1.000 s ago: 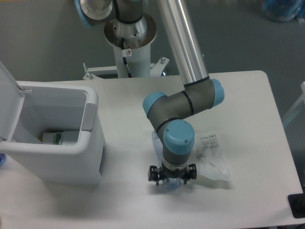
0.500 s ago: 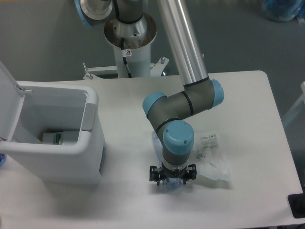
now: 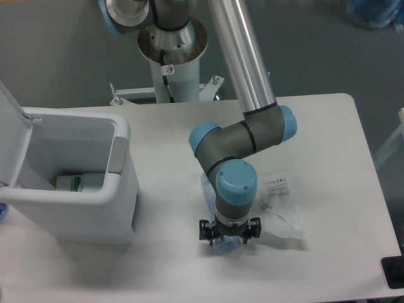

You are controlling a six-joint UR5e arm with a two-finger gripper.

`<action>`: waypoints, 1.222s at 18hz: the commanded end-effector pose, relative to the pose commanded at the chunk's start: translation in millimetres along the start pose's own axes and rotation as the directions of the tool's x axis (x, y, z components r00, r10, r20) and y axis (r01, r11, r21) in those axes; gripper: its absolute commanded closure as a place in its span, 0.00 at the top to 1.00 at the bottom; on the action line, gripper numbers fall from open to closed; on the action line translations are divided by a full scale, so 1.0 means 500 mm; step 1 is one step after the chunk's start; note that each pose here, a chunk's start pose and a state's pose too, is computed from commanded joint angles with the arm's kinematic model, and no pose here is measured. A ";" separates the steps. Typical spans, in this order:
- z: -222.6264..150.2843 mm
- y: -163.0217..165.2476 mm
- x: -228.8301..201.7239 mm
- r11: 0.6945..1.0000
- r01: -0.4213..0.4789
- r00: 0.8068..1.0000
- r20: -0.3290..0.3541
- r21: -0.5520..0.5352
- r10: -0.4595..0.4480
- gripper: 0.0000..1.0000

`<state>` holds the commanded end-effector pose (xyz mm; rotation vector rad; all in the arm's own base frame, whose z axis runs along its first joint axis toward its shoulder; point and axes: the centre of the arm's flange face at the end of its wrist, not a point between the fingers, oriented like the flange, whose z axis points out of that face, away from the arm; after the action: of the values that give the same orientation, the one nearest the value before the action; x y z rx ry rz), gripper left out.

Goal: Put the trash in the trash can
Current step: 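Close the gripper around the bottle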

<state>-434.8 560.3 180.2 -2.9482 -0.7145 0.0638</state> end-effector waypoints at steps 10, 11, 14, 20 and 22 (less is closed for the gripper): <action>-0.002 -0.004 0.008 1.000 -0.003 1.000 0.002 0.006 0.003 0.90; 0.000 -0.003 0.008 1.000 -0.003 1.000 0.001 0.004 0.003 0.90; 0.000 -0.004 0.008 1.000 -0.003 1.000 0.002 0.006 0.003 0.90; 0.000 -0.003 0.008 1.000 -0.003 1.000 0.003 0.005 0.003 0.81; 0.000 -0.003 0.008 1.000 -0.002 1.000 0.003 0.005 0.002 0.77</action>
<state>-432.2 563.6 180.5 -2.9444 -0.7111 0.0701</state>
